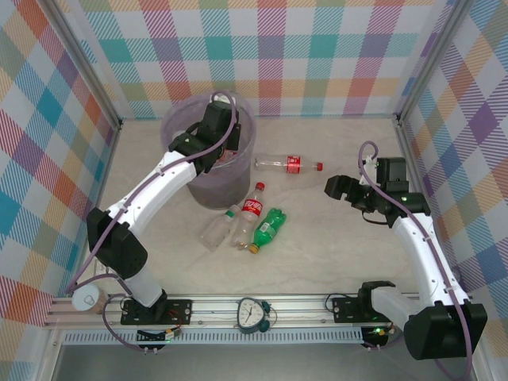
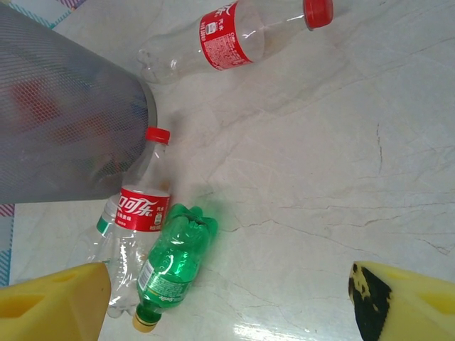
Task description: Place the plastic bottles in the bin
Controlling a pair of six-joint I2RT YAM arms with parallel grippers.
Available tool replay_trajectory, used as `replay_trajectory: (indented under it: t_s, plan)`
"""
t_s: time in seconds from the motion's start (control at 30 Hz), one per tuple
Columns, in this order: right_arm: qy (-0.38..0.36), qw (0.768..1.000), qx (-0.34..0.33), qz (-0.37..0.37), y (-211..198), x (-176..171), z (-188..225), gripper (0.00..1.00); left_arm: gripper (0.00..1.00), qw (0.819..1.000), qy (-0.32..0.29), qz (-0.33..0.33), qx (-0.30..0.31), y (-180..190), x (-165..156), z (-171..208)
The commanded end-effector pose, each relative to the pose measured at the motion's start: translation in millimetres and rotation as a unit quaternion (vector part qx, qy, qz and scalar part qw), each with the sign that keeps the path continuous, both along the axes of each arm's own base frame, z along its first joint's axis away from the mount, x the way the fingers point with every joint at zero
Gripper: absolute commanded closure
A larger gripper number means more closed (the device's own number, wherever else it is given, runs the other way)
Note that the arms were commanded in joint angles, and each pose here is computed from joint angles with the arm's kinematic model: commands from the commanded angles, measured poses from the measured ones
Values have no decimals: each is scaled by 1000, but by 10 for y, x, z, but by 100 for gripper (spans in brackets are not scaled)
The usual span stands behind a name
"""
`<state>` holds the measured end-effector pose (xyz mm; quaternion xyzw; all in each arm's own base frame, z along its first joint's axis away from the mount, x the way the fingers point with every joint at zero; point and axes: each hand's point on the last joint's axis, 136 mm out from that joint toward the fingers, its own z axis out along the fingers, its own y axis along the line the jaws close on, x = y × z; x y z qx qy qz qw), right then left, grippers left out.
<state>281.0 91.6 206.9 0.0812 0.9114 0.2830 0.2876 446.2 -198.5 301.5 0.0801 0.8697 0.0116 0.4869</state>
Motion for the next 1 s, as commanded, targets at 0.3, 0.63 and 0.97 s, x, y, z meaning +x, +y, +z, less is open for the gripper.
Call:
replay_trajectory:
  t_s: [0.3, 0.63, 0.97]
  plan:
    - [-19, 998, 58, 19, 173, 100, 143, 13, 52, 988, 141, 11, -55, 62, -144, -1074]
    - [-8, 999, 49, 15, 147, 90, 25, 12, 14, 987, 143, -26, -64, -45, -139, -927]
    - [0, 999, 50, 11, 146, 125, -54, 11, 6, 993, 31, -40, -109, 22, -215, 94]
